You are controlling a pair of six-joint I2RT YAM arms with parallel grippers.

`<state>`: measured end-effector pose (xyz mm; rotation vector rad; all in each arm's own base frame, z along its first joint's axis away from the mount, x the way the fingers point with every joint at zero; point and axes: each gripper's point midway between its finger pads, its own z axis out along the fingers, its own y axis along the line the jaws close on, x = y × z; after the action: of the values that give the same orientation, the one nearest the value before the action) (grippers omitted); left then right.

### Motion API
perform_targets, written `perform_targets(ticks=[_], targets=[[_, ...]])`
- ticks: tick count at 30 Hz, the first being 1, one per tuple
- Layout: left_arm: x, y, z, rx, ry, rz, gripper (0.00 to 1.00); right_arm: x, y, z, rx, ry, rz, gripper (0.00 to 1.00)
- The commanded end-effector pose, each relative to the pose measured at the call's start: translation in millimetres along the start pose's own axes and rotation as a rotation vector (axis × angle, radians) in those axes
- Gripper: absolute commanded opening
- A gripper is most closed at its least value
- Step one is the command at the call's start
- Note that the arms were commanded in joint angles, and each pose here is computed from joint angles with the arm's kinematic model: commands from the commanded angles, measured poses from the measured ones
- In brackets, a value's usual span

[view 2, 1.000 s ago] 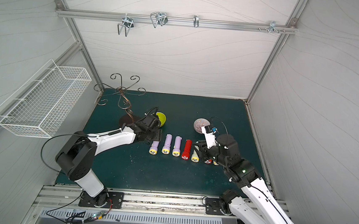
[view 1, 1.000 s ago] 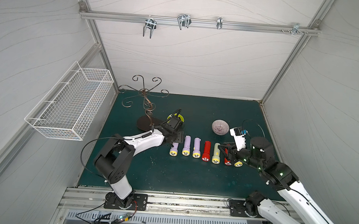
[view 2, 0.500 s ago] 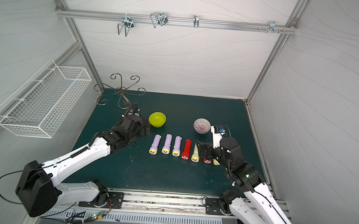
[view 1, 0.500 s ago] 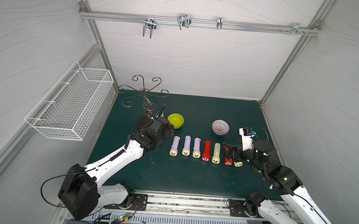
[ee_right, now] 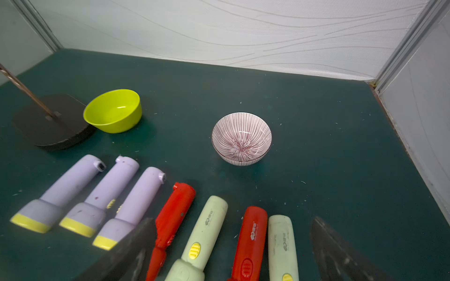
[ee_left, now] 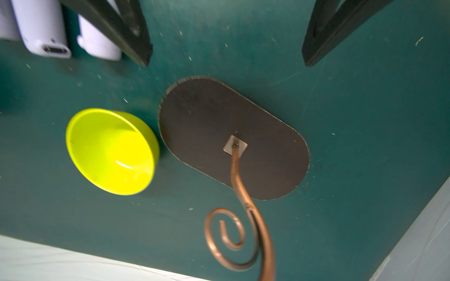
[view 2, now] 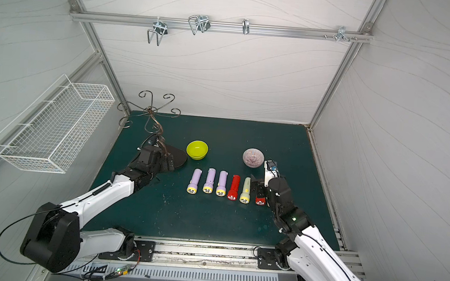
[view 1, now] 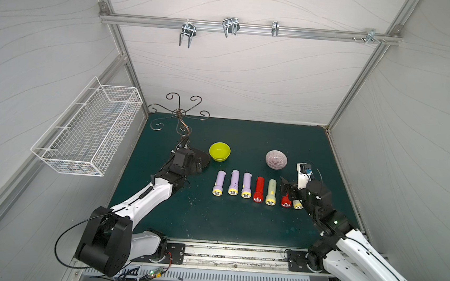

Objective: Close the plug at the bottom of the flashlight
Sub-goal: Reset both arms

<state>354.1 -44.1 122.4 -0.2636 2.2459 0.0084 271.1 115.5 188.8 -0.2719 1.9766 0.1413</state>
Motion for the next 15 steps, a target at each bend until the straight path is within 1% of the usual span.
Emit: perform_targets(ticks=[1,2,6,7,10,12,13,15], targets=[[-19.7,15.8,13.1,-0.049,-0.088,-0.012,1.00,-31.1,-16.1,20.1,0.065,-0.120,-0.006,0.99],[-19.6,23.2,13.9,-0.073,-0.069,-0.031,1.00,-28.7,-25.4,29.3,0.088,-0.114,-0.004,0.99],[-31.8,34.5,18.4,-0.069,-0.125,-0.036,1.00,1.3,-67.4,77.8,0.133,-0.008,0.057,0.99],[-34.7,39.6,18.8,-0.086,-0.137,-0.036,1.00,9.6,-72.9,88.9,0.126,0.022,0.046,0.99],[-41.7,50.8,21.2,-0.150,-0.164,0.026,1.00,33.8,-83.5,112.1,0.130,0.069,0.038,0.99],[-42.9,58.4,27.0,-0.193,-0.183,0.062,1.00,42.6,-90.9,120.1,0.144,0.054,0.050,0.99],[-39.2,64.6,33.3,-0.214,-0.177,0.068,1.00,40.4,-94.3,123.5,0.151,0.030,0.045,0.99],[-29.3,69.8,47.7,-0.208,-0.168,0.071,1.00,36.6,-95.2,127.5,0.152,0.006,0.040,0.99]])
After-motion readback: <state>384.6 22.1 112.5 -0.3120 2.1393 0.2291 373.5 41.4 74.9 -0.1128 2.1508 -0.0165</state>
